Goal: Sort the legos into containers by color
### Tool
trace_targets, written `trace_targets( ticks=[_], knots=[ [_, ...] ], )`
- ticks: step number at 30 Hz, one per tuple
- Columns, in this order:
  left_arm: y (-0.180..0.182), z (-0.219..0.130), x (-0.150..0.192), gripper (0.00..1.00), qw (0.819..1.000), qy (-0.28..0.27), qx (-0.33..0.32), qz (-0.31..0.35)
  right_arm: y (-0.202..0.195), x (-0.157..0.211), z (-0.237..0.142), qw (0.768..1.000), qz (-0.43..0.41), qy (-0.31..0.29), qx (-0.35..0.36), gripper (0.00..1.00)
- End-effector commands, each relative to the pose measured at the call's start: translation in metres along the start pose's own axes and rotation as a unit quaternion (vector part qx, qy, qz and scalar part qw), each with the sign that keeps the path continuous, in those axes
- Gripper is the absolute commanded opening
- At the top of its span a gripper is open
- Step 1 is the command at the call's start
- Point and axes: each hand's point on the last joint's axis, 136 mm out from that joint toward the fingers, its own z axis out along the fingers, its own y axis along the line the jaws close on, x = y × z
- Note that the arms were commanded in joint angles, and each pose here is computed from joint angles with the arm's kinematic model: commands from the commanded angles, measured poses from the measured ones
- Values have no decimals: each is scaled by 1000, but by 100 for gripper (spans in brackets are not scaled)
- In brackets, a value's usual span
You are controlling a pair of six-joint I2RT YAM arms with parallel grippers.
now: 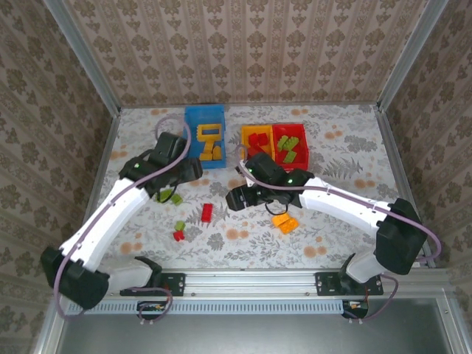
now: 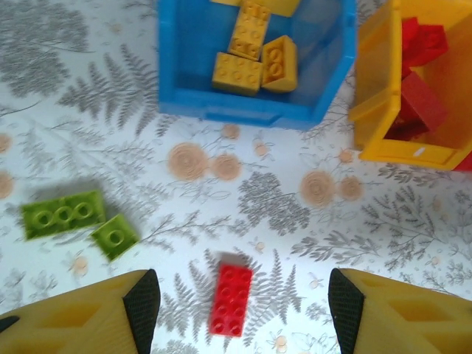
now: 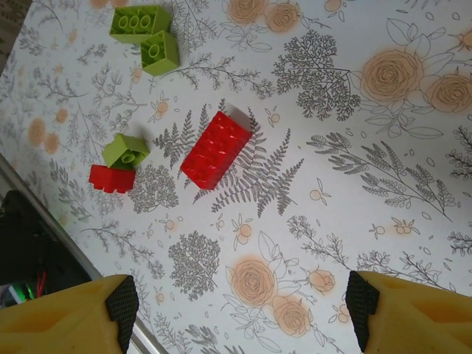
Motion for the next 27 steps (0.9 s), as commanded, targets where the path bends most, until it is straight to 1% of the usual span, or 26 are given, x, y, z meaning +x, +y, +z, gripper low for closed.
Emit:
trace_targets(
  ticks=[1,7,11,14,16,19,23,25,27],
  knots=[
    [30,-21,9,65,999,-18,-36,-25,17,-25,7,999,-19,-33,13,78],
    [52,-45,26,66,998,-30,-44,-35,43,-26,41,999,-44,-15,24,78],
    [64,-55,41,66,998,-25,-48,-37,47,-15,69,997,-28,22,67,81],
    [72,-61,52,67,998,-26,-45,-42,49,2,94,994,-4,55,94,84],
    [73,-64,59,68,998,-23,-34,-40,52,6,106,993,6,60,104,85],
    [79,-68,72,68,999,-16,-29,-35,49,8,120,989,28,66,132,86],
    [85,-75,81,68,999,-14,-24,-25,36,18,137,979,60,89,173,85],
    [85,-78,83,69,999,-14,-21,-22,33,24,145,977,72,95,179,82],
    [85,-79,84,68,1000,-13,-18,-20,34,26,152,977,77,97,176,81]
  ],
)
